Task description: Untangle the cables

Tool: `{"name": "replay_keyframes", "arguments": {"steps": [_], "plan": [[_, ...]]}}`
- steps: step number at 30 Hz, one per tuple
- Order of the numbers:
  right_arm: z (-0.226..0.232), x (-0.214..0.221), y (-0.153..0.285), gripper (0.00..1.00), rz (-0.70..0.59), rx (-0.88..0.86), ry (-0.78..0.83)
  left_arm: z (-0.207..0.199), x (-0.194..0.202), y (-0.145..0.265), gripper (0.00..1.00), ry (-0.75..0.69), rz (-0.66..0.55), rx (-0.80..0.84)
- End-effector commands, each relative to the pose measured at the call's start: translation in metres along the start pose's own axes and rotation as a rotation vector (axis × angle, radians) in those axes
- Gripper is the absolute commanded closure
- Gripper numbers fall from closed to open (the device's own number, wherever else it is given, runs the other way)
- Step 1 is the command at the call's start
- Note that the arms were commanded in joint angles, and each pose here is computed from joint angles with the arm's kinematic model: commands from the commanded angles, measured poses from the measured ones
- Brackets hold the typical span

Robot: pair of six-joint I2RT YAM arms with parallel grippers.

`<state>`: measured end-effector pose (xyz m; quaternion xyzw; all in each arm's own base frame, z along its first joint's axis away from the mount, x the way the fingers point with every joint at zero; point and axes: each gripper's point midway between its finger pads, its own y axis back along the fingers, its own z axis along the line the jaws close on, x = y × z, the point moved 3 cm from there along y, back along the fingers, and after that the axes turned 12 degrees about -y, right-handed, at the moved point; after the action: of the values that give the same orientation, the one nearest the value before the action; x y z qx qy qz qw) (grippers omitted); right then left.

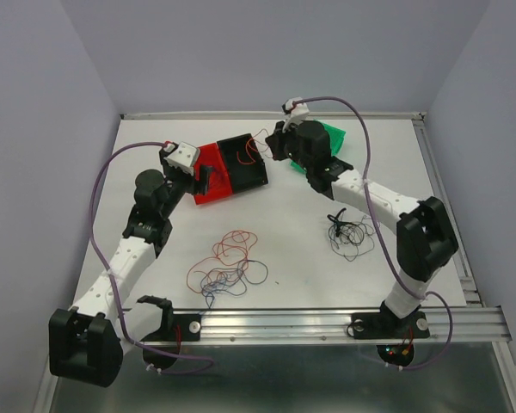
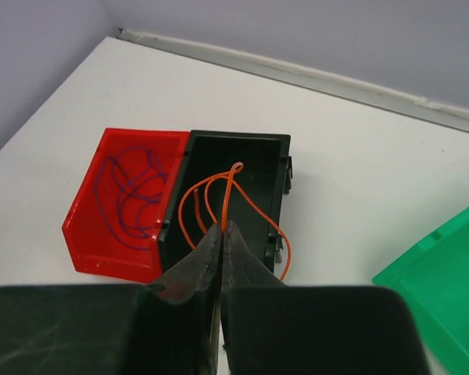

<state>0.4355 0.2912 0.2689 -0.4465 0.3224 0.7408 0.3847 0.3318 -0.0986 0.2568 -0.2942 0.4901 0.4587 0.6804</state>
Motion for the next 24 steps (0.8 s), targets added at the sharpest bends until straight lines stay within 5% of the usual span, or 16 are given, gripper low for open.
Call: {"name": "replay_keyframes", "arguments": {"steps": [1,24], "plan": [[0.008,-0.002,-0.018,0.99,-0.021,0.018,0.049,0.010,-0.019,0.005,0.21,-0.024,-0.075,-0.039],[0.018,0.090,-0.105,0.97,0.175,-0.041,0.080,0.008,-0.020,0.007,0.21,-0.032,-0.080,-0.030]]}}
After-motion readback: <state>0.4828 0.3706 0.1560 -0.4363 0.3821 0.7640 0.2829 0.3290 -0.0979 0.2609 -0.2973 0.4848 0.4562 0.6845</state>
